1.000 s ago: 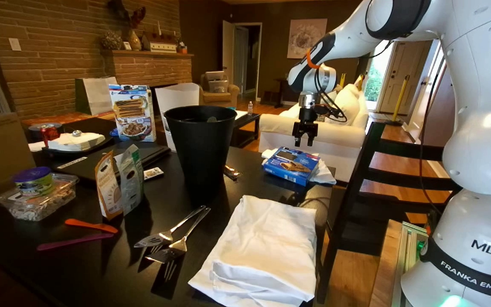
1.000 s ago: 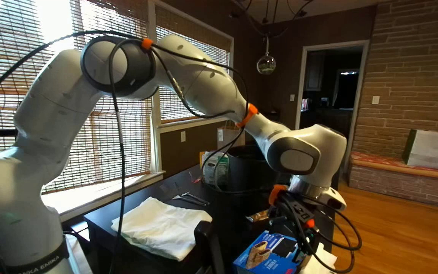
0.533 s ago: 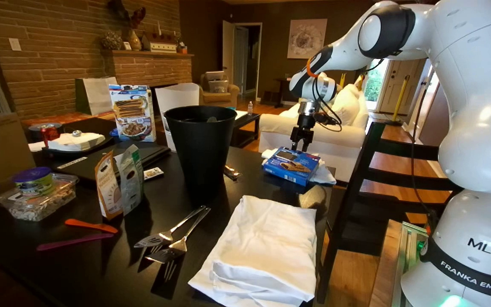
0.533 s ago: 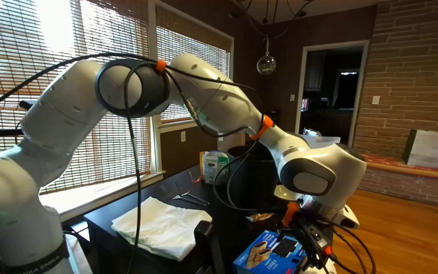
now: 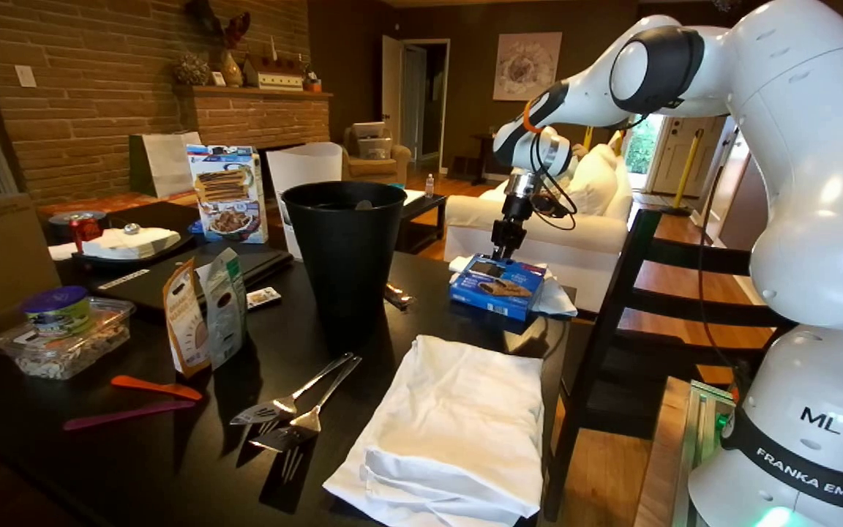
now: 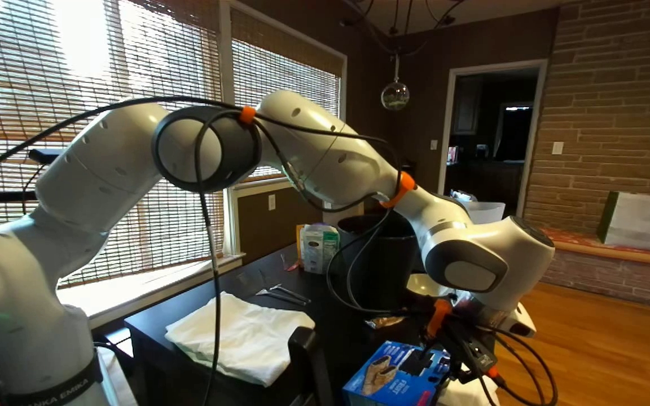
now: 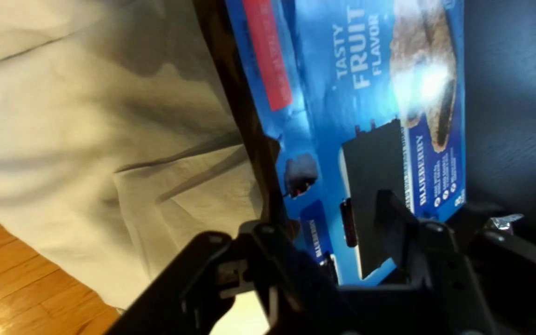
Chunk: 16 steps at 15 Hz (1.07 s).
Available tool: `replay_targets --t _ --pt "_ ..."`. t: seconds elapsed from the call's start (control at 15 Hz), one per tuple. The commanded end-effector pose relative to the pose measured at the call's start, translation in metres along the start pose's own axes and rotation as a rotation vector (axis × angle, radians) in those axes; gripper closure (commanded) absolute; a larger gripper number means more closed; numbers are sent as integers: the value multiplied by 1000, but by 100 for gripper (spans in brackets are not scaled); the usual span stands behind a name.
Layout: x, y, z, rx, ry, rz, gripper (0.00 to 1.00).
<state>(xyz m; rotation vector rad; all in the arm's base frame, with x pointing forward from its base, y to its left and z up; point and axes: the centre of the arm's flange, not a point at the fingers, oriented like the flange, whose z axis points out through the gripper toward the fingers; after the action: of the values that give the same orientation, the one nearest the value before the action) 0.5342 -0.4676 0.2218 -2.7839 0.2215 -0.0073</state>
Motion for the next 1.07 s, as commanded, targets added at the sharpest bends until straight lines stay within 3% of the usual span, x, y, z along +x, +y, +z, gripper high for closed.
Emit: replay_targets --t 0.0,0.27,0.67,1.0 --pt "9 11 -1 36 7 -23 77" --pt "10 14 2 38 0 -31 100" --pt "7 6 -8 50 -1 -52 100" --pt "1 -24 -35 53 10 -133 100"
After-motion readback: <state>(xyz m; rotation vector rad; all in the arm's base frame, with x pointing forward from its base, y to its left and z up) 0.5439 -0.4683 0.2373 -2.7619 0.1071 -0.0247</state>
